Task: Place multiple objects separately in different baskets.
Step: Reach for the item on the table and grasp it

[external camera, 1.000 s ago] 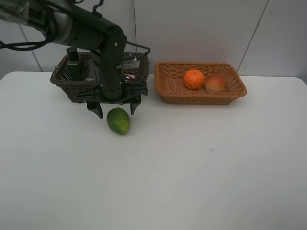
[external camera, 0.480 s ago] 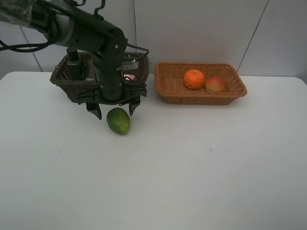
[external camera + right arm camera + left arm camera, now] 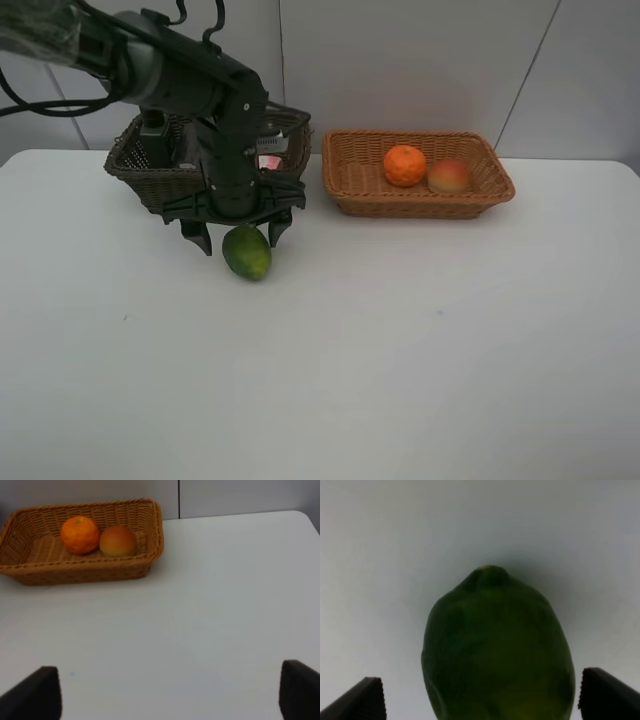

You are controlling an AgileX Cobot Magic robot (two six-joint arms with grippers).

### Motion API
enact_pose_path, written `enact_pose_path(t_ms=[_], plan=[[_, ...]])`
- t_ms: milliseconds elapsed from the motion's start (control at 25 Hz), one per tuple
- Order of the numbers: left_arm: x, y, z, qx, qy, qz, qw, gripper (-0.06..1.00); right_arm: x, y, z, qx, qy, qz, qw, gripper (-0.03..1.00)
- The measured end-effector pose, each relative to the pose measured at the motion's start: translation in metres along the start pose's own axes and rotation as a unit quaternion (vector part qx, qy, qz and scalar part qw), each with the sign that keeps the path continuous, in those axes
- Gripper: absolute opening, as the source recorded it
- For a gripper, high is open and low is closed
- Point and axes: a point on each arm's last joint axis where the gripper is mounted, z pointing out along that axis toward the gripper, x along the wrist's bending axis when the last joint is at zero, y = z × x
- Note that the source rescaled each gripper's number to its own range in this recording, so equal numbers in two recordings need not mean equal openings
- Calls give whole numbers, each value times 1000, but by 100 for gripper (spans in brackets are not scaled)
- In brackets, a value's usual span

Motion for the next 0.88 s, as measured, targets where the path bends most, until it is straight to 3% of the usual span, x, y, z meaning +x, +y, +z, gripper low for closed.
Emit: enact_pose_path(t_ms=[880], plan=[[-3, -2, 18, 7, 5, 2, 1000, 99, 0, 0, 0, 0, 0, 0, 1000, 88]])
